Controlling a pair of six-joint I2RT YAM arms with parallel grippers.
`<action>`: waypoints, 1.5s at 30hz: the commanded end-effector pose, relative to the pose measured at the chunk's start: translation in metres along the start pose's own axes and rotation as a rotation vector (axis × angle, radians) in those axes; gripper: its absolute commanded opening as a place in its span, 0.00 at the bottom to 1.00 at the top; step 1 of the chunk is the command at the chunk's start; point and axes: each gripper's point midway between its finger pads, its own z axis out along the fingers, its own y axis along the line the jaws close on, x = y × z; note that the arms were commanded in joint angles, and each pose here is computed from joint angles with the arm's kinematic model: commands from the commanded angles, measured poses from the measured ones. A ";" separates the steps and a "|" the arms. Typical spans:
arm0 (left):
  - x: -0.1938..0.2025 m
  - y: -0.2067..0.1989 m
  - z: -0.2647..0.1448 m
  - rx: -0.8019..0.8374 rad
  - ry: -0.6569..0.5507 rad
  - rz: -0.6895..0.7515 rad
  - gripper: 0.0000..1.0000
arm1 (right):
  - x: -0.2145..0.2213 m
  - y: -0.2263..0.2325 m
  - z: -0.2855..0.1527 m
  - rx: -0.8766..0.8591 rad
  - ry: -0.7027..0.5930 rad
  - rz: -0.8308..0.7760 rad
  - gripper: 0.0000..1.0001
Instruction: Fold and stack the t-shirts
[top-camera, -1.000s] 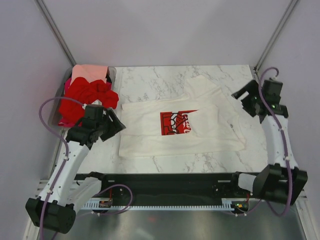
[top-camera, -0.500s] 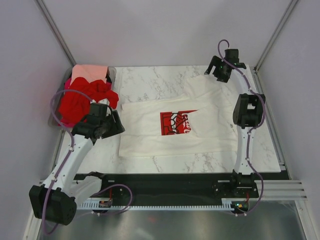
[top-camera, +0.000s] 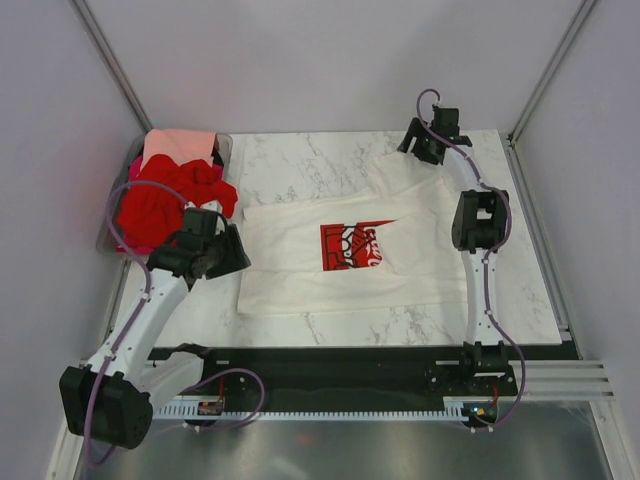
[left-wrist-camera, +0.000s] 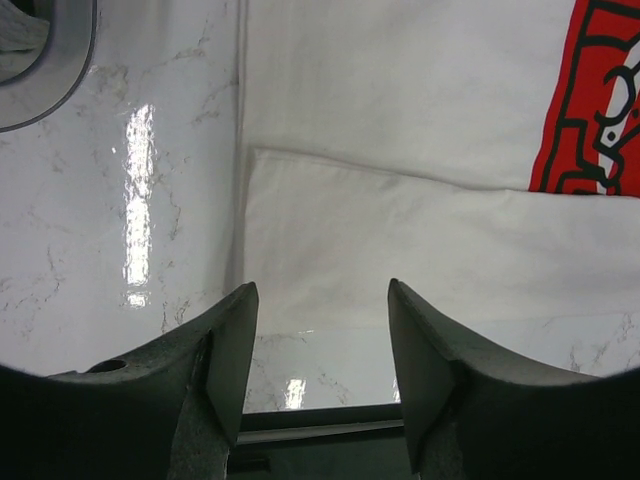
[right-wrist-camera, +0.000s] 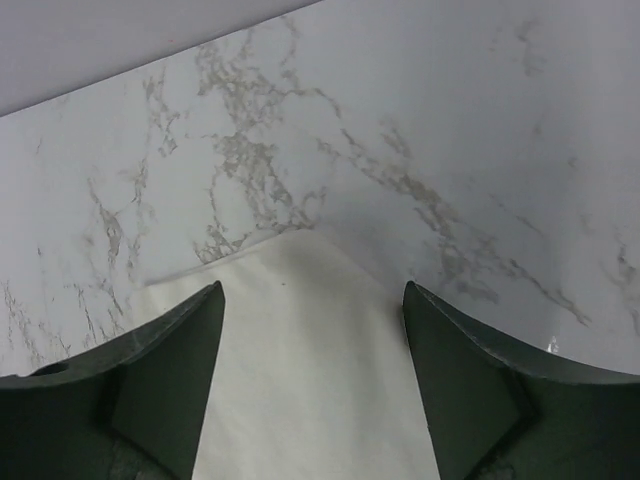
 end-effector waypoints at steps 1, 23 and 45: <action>-0.005 -0.001 0.003 0.006 -0.020 0.035 0.61 | 0.033 0.018 0.016 -0.037 0.054 -0.043 0.79; -0.165 -0.016 0.165 -0.170 -0.022 -0.208 0.43 | -0.004 0.053 -0.055 -0.064 0.003 0.066 0.00; -0.115 0.010 0.207 -0.270 0.120 -0.239 0.51 | -0.006 0.071 -0.129 -0.090 -0.004 0.080 0.00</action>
